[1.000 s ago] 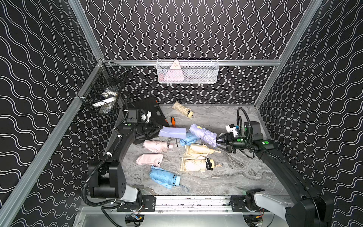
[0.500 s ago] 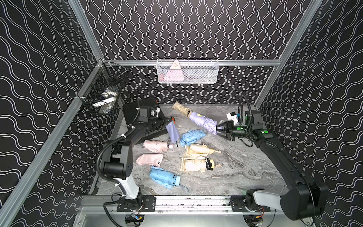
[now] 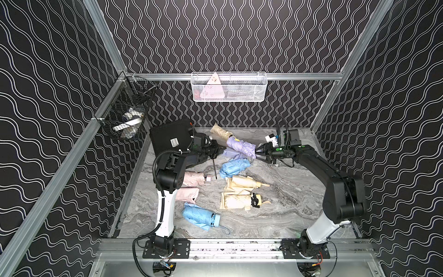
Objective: Take umbrellas out of sleeves
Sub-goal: Place the umbrella in the umbrella sleeve.
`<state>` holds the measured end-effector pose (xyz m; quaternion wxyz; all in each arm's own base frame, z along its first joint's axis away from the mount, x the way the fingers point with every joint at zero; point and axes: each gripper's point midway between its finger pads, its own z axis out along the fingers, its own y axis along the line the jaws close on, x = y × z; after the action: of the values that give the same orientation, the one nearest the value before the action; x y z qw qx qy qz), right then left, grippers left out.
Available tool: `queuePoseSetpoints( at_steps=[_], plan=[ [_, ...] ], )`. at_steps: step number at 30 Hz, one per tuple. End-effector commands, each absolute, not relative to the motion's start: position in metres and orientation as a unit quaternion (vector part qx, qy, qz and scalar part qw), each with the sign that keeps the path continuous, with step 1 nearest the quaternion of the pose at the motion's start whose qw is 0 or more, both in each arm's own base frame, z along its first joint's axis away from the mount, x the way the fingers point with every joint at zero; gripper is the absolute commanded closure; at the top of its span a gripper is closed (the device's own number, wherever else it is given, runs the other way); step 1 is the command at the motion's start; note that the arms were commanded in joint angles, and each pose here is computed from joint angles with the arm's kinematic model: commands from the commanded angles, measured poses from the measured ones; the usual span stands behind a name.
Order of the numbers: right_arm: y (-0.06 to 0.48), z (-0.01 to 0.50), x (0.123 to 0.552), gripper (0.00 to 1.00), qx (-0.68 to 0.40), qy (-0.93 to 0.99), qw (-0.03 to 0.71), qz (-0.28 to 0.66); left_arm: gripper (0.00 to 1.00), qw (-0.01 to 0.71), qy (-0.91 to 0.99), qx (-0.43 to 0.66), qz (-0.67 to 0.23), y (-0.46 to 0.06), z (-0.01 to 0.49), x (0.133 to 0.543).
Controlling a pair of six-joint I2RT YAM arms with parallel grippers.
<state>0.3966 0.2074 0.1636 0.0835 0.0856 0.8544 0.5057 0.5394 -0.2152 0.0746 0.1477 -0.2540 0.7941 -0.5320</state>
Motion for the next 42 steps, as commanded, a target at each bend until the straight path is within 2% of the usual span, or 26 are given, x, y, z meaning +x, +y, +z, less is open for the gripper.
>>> queuePoseSetpoints(
  at_steps=[1,5,11,14,15,18,19,21,23,25,28,34,38,40,42],
  plan=[
    [0.215,0.156,0.420,0.83,0.050,0.846,0.113,0.519,0.72,0.158,0.822,-0.223,-0.499,-0.209,0.072,0.541],
    [0.217,0.122,0.435,0.83,0.052,0.857,0.085,0.505,0.54,0.147,0.844,-0.218,-0.468,-0.196,0.067,0.539],
    [0.211,0.071,0.440,0.81,0.052,0.890,0.040,0.451,0.42,0.148,0.874,-0.201,-0.418,-0.176,0.071,0.534],
    [0.207,0.057,0.440,0.75,0.048,0.900,0.028,0.432,0.32,0.159,0.889,-0.189,-0.387,-0.168,0.078,0.535],
    [0.205,0.052,0.439,0.71,0.048,0.906,0.025,0.420,0.29,0.167,0.891,-0.185,-0.378,-0.165,0.082,0.538],
    [0.193,0.046,0.434,0.40,0.048,0.919,0.022,0.390,0.22,0.187,0.885,-0.181,-0.386,-0.168,0.091,0.549],
    [0.188,0.050,0.433,0.33,0.051,0.922,0.029,0.384,0.21,0.192,0.883,-0.178,-0.389,-0.172,0.093,0.553],
    [0.179,0.070,0.436,0.24,0.049,0.927,0.066,0.366,0.20,0.194,0.880,-0.177,-0.395,-0.178,0.097,0.557],
    [0.170,0.103,0.444,0.18,0.037,0.933,0.133,0.334,0.19,0.196,0.882,-0.171,-0.393,-0.180,0.102,0.555],
    [0.167,0.129,0.456,0.13,0.012,0.935,0.200,0.294,0.19,0.204,0.888,-0.165,-0.379,-0.176,0.110,0.544],
    [0.180,0.145,0.472,0.10,-0.046,0.928,0.260,0.265,0.18,0.213,0.895,-0.160,-0.357,-0.165,0.124,0.516],
    [0.236,0.117,0.506,0.06,-0.182,0.886,0.334,0.267,0.16,0.241,0.904,-0.172,-0.308,-0.136,0.144,0.448],
    [0.245,0.102,0.551,0.06,-0.177,0.881,0.363,0.245,0.16,0.248,0.901,-0.176,-0.308,-0.129,0.152,0.406],
    [0.250,0.099,0.570,0.01,-0.189,0.870,0.397,0.225,0.15,0.252,0.904,-0.176,-0.298,-0.123,0.150,0.389],
    [0.260,0.090,0.583,0.00,-0.212,0.862,0.410,0.212,0.14,0.244,0.908,-0.172,-0.295,-0.120,0.145,0.375]
  ],
)
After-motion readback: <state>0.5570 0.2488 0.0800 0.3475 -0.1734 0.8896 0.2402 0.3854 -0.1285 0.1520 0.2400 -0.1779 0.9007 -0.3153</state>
